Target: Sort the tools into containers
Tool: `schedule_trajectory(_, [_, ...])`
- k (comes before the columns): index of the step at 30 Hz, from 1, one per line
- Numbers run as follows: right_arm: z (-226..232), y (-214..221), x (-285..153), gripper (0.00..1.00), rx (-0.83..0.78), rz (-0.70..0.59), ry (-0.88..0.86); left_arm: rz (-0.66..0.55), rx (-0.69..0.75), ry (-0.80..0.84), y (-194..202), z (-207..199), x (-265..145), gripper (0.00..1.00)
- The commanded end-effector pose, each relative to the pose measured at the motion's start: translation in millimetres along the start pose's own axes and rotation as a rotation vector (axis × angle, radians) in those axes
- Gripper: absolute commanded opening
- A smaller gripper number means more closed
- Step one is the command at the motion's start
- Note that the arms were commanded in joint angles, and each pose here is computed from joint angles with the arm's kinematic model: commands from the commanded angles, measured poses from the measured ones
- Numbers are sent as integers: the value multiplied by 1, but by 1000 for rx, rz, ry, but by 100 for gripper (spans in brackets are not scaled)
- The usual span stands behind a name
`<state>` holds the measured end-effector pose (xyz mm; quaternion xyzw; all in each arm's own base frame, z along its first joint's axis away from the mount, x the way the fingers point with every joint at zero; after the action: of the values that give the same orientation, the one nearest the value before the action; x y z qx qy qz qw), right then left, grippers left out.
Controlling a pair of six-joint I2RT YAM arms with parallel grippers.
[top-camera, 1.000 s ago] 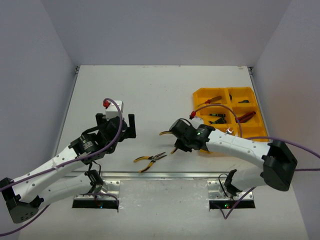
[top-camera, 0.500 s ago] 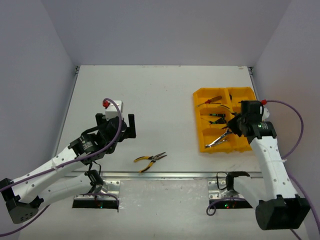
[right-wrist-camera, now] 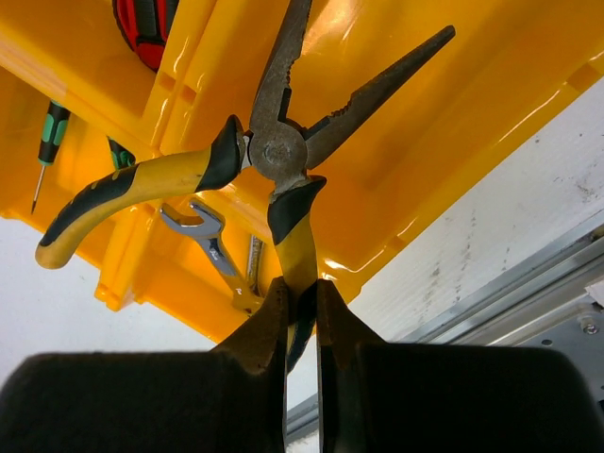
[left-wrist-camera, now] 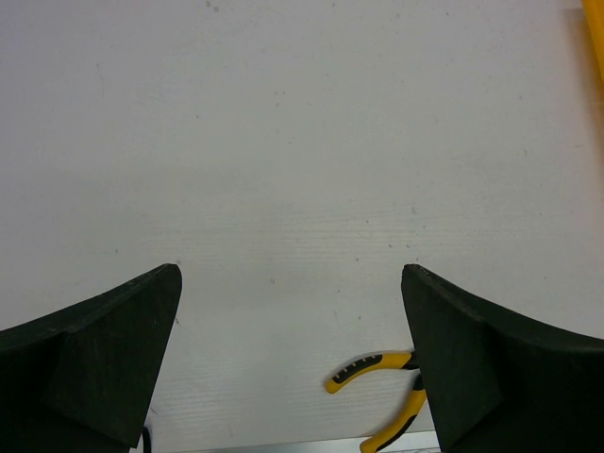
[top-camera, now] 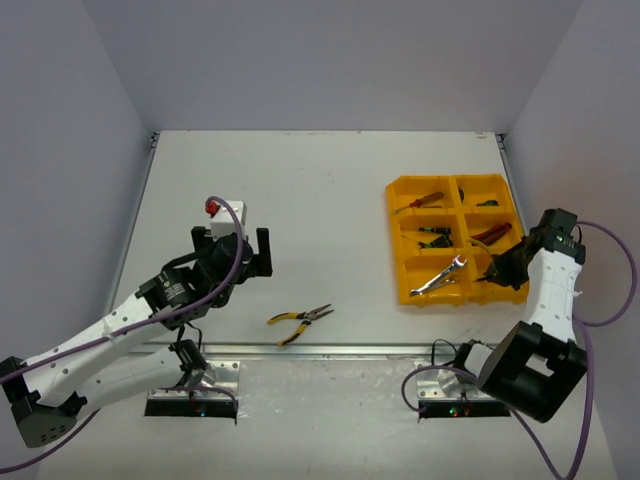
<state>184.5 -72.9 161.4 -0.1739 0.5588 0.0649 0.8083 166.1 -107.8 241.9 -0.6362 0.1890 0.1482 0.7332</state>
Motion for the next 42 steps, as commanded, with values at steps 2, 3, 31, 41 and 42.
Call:
schedule_trajectory(2, [3, -10, 2, 0, -48, -34, -6, -44, -30, 25, -8, -1, -2, 100])
schedule_trajectory(3, [3, -9, 4, 2, -45, -20, -3, -43, -29, 26, -7, -1, -2, 100])
schedule_trajectory(31, [94, 45, -103, 99, -479, -36, -375, 277, 138, 285, 24, -58, 21, 100])
schedule_trajectory(41, [85, 79, -120, 99, -628, 52, -627, 760, 354, 313, 110, -97, 54, 100])
schedule_trajectory(42, [85, 81, -122, 99, -637, 59, -650, 777, 359, 310, 114, -97, 54, 100])
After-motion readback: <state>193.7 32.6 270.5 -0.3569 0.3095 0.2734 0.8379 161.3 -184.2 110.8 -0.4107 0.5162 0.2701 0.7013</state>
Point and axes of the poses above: each gripper's point midway between its finger pads, its own x axis out along the fingers, its own z axis along the line the jaws close on, y = z × x, the point moved 7 cm from there along -x, back along the fingers, and after that the axes turned 11 degrees about x, right-handed, at the moved point
